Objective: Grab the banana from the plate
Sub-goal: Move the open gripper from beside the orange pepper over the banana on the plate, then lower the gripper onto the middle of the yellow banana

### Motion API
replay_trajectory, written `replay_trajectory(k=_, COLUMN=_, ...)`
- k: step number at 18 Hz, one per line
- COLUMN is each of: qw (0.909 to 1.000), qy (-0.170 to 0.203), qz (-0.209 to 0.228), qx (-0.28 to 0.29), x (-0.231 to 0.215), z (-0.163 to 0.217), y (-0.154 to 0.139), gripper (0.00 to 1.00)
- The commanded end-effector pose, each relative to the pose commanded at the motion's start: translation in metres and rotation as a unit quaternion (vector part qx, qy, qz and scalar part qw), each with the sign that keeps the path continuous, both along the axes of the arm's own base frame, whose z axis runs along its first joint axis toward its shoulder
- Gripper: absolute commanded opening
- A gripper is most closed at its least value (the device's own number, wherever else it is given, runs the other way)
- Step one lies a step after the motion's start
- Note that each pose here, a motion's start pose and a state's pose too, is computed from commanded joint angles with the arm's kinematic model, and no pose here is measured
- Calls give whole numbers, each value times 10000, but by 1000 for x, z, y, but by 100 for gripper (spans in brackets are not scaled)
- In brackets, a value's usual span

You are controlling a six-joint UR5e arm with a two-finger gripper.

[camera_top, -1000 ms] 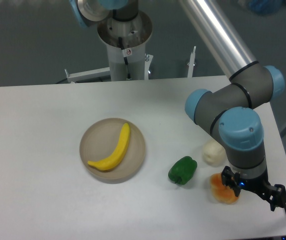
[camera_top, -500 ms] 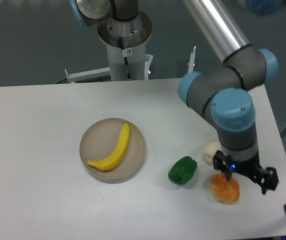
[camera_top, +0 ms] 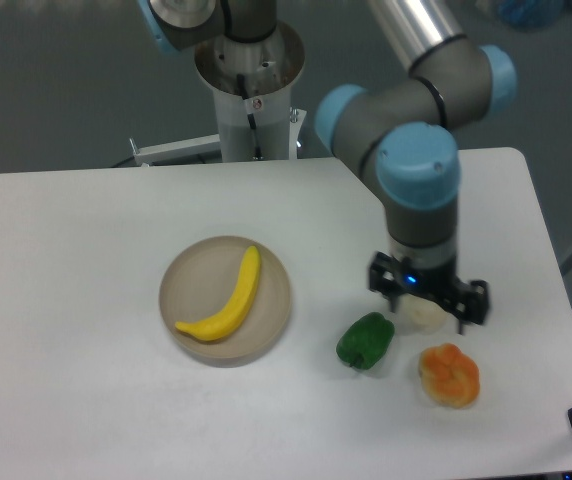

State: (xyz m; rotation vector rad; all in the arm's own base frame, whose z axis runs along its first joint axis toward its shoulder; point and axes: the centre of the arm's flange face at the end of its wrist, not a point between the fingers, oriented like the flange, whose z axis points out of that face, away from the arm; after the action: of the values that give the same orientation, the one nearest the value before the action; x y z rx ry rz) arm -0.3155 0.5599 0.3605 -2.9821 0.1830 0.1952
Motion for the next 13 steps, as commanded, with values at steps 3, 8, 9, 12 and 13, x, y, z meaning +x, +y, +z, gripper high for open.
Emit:
replay_trajectory(k=3, qw=9994, qy=-261, qz=55, qx=-205, x=41, z=-25, y=-9, gripper=100)
replay_trajectory(k=8, qw=9971, qy=-569, qz=188, qx=-476, x=110, z=-63, y=-18, gripper=100)
replay_trajectory(k=9, qw=9966, qy=-592, qz=265, qx=-500, x=121, z=-68, y=-15, gripper=100)
replay_trajectory(k=12, qw=9959, qy=-642, qz=429, qx=-478, x=148, z=-82, y=-8, gripper=100)
replay_trajectory(k=13, qw=9963, qy=-614, qz=407, qx=-452, x=158, z=-91, y=-6, gripper=100)
